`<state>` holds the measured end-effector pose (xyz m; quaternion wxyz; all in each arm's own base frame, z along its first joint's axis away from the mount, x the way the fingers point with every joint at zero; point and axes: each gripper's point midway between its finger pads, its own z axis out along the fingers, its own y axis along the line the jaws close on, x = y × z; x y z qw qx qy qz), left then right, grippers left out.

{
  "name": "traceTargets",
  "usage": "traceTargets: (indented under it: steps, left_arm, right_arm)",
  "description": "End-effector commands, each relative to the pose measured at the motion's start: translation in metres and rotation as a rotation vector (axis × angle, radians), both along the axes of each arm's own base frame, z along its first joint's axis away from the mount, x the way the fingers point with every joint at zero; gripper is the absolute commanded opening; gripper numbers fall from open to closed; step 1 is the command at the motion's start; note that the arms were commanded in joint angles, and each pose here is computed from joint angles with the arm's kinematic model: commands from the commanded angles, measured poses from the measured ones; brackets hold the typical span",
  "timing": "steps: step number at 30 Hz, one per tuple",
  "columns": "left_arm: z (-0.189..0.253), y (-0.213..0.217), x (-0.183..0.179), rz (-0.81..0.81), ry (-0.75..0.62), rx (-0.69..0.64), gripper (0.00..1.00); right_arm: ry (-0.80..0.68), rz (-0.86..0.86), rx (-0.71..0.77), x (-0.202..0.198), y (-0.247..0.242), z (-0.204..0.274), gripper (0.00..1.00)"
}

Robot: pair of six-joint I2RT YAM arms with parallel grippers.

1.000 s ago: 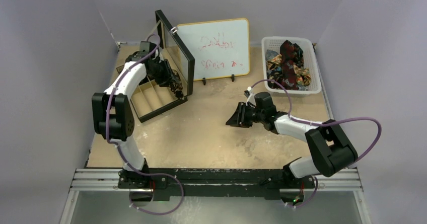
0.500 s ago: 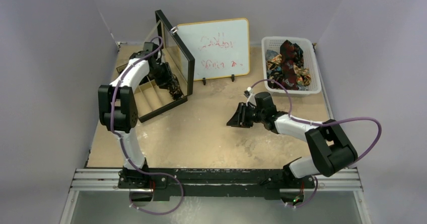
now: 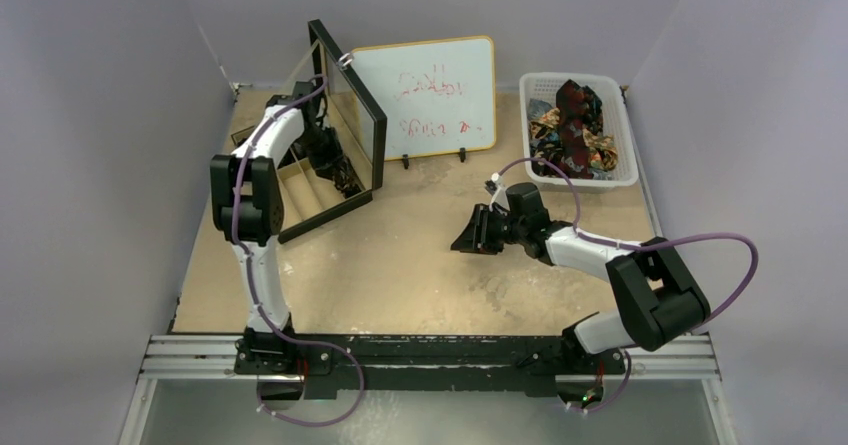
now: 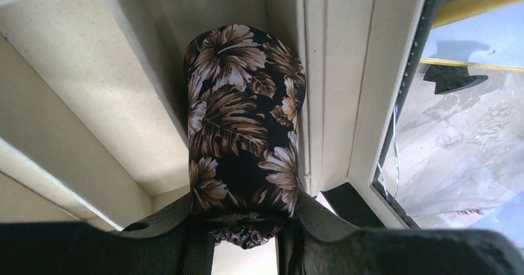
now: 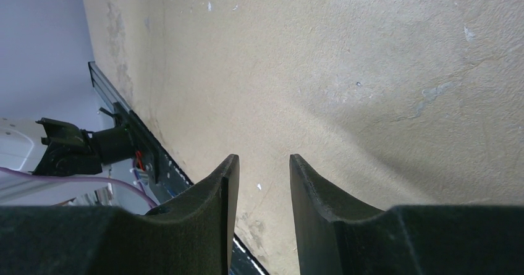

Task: Roll the ties
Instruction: Place the tie in the storage box.

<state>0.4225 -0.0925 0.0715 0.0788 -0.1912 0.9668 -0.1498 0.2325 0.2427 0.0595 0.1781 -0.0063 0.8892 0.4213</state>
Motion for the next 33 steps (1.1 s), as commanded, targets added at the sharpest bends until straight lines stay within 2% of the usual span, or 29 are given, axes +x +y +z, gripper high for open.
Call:
traceTargets:
  steps: [1,5,9,18,27,31,32,33]
  left_arm:
    - [0.006,0.004,0.004,0.034,0.040,0.003,0.00]
    - [0.008,0.007,0.008,0.052,0.079,0.024,0.01]
    - [0.008,0.009,0.010,0.058,0.117,0.037,0.10]
    - [0.004,0.008,0.014,0.053,0.162,0.036,0.21]
    - [-0.009,-0.006,0.011,0.036,0.213,-0.046,0.21]
    - [-0.014,-0.003,0.010,0.041,0.234,-0.027,0.23]
    - [-0.013,-0.002,0.011,0.044,0.226,-0.018,0.25]
    - [-0.010,-0.001,0.013,0.047,0.213,-0.018,0.31]
  right_arm:
    - [-0.037,0.019,0.010,0.005,0.002,0.008,0.38]
    - [-0.042,0.021,0.008,0.005,0.001,0.008,0.38]
    - [-0.039,0.022,0.008,0.005,-0.001,0.006,0.38]
    - [-0.036,0.022,0.010,0.004,-0.003,0.004,0.38]
    - [-0.032,0.023,0.010,0.005,-0.004,0.003,0.38]
    - [-0.034,0.023,0.010,0.005,-0.004,0.003,0.38]
    - [-0.032,0.022,0.010,0.005,-0.004,0.003,0.38]
    - [-0.031,0.022,0.009,0.005,-0.004,0.002,0.38]
